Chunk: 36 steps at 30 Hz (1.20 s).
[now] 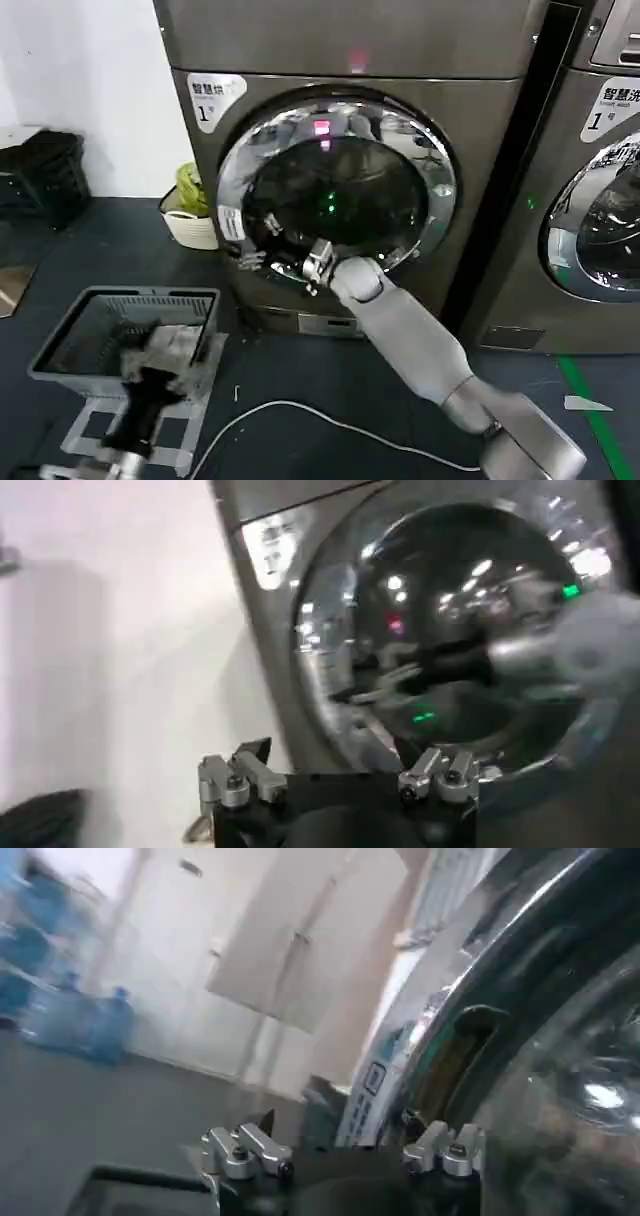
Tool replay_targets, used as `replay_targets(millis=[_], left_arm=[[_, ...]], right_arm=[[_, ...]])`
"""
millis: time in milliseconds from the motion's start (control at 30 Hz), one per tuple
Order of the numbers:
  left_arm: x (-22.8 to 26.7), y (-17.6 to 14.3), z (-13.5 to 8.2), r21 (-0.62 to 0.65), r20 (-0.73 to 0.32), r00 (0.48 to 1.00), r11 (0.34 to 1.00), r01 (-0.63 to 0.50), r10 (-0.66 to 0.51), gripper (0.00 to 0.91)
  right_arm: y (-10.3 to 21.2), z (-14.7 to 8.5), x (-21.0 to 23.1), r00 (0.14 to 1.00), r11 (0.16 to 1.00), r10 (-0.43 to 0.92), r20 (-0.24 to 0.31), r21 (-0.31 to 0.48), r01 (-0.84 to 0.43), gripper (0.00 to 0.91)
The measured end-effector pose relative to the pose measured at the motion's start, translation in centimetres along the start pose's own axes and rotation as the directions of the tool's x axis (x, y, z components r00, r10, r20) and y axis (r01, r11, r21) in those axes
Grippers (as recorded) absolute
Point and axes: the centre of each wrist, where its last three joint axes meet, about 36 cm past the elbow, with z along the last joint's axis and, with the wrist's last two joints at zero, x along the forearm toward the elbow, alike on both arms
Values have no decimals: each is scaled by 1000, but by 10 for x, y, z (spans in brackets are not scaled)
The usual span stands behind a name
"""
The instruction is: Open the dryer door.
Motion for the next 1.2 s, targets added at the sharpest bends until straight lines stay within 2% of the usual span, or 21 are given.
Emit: replay_targets(millis=[167,367,533,767,1000,1200], left_arm=[[-6,28,-3,4,21,998,998,56,-56,907],[-15,42,-4,22,68,997,999,42,-44,907],[-25,40,-3,53,101,995,999,-7,1,907],[-37,32,-6,88,156,983,990,-112,98,907],[-52,26,-5,86,175,971,980,-178,161,907],[-64,16,-8,71,207,946,961,-269,249,907]], right_arm=[[5,-7,22,991,992,-120,60,-24,121,907],[19,-15,63,962,967,-247,113,-37,252,907],[31,-30,104,930,937,-346,127,0,349,907],[48,-54,157,895,902,-431,111,39,430,907],[69,-79,222,927,930,-367,76,67,362,907],[93,-103,300,986,984,-153,69,106,145,907]])
